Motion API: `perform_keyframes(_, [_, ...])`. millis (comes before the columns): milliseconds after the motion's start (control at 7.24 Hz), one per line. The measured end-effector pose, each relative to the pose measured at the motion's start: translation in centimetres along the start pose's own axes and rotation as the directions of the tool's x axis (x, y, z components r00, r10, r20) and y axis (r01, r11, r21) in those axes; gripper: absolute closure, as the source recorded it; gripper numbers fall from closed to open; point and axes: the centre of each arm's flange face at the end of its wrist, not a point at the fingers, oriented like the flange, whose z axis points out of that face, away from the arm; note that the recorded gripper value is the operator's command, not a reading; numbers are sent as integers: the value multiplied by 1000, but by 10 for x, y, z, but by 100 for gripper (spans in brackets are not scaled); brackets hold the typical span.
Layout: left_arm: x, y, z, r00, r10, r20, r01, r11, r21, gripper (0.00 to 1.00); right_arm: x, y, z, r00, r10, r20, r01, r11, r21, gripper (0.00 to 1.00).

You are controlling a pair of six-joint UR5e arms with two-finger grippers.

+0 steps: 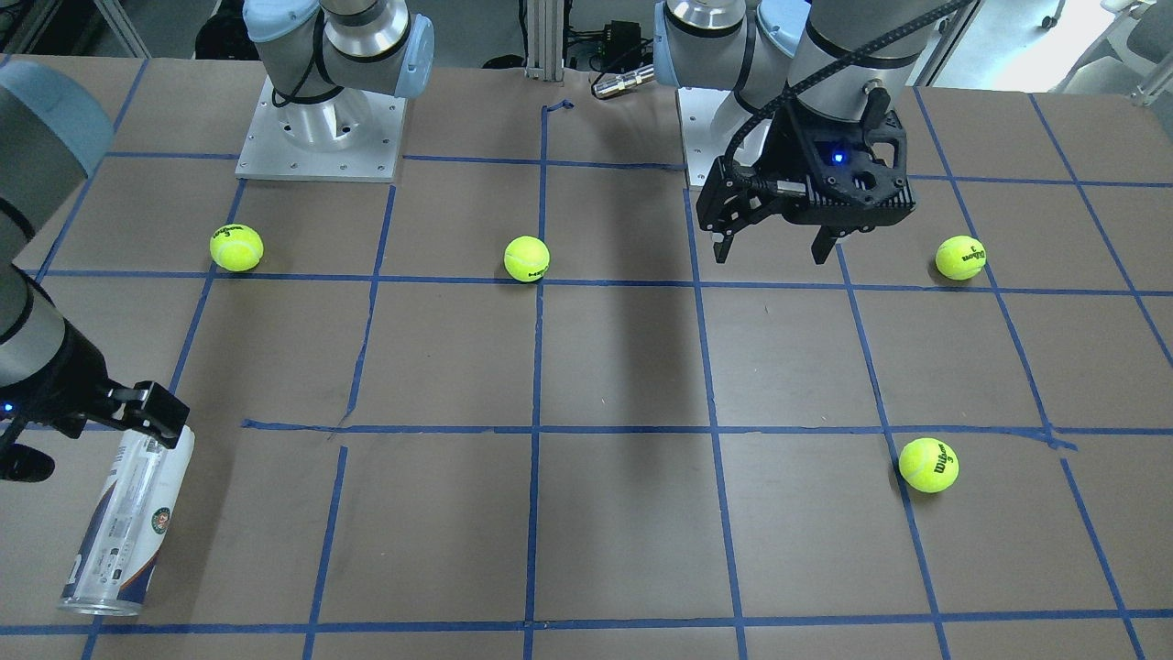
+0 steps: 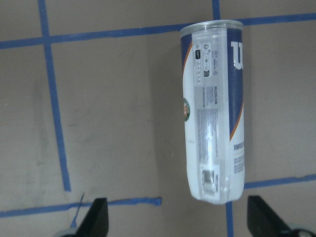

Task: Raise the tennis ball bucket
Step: 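Carry the can with the right gripper toward the middle of the table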

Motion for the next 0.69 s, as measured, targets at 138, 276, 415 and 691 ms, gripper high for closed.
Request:
perform_keyframes(138, [-1,-4,4,1000,-3,-5,3,1000,-2,0,8,-20,37,1000,6,-20,-6,1000,-2,0])
perform_keyframes(276, [-8,-10,9,1000,-17,-3,17,1000,-6,0,12,-31,66,1000,3,-27,-4,1000,-16,0])
perform_keyframes(415, [-19,-11,5,999,-35,4,35,999,2,0,16,-36,89,1000,-9,-29,8,999,-36,0])
perform_keyframes(691, [-37,-10,-8,999,-27,20,27,999,24,0,32,-41,120,999,-27,-26,26,998,-65,0])
